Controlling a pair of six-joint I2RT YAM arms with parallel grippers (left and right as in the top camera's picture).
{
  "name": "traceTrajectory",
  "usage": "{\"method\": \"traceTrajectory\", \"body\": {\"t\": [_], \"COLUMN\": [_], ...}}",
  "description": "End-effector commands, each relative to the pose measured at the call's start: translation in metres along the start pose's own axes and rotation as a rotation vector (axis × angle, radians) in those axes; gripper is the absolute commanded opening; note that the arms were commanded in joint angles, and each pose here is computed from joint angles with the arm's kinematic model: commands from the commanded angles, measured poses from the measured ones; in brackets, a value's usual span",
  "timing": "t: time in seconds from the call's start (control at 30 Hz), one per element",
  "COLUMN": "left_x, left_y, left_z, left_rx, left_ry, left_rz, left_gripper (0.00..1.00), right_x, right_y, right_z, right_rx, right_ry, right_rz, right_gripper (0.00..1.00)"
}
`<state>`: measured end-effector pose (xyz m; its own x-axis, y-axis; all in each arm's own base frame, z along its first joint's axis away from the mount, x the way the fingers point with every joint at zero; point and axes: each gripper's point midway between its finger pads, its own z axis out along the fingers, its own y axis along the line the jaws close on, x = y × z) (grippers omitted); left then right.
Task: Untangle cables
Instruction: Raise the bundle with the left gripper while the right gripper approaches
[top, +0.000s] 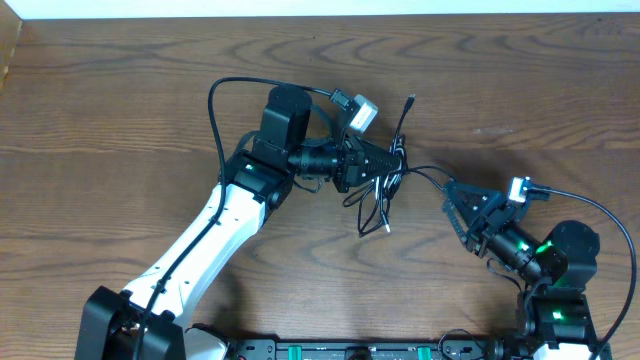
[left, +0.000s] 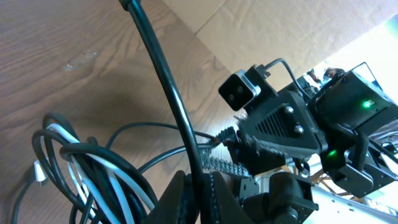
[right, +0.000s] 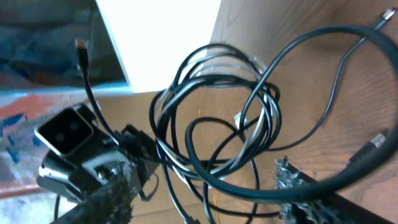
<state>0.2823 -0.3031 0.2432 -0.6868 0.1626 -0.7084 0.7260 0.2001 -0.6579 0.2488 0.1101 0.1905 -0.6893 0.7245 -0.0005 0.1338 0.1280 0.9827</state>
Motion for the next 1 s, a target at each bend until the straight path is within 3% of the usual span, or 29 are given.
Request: {"method": "traceTrajectory", "body": {"t": [0.0,0.23,0.43,0.6,0.77,0.83,0.97], "left_x": [-0.004,0.000,0.001,0.002,0.003,0.001,-0.008], "left_y": [-0.011,-0.024,-0.027,-0.029,-0.031,-0.027,-0.004], "left_z": [-0.002,-0.003,-0.004,-0.003,0.000,0.000,0.001], "left_rx": [0.030,0.106,0.119,0.128,0.130,0.106,-0.024], "left_ry": [-0.004,0.019,0.023,0.028,0.030,0.020,-0.026], "left_rz": [0.057,0.058,0.058,0.059,0.067,0.062,-0.076], "left_gripper": [0.08,0.08,0.08,0.08,0.08,0.08,0.07], "right_x": [-0.012,-0.008,-0.002,0.012,0.035,0.038,0.033], "right_y": [-0.001,-0.023,-0.017,0.003,-0.002,-0.008,-0.019], "right_z": [0.003,0.018,0.035,0.047,0.059,0.060,0.060], "right_rx": [0.021,0.104,0.079,-0.005,-0.001,0.014,0.051], "right_ry": [-0.066,-0.050,-0.019,0.035,0.121,0.135,0.120], "right_rz": [0.045,0.086,-0.031,-0.130,-0.225,-0.301,-0.482], "right_gripper": [0.63,0.56,0.17,0.01,0.04,0.13,0.45]}}
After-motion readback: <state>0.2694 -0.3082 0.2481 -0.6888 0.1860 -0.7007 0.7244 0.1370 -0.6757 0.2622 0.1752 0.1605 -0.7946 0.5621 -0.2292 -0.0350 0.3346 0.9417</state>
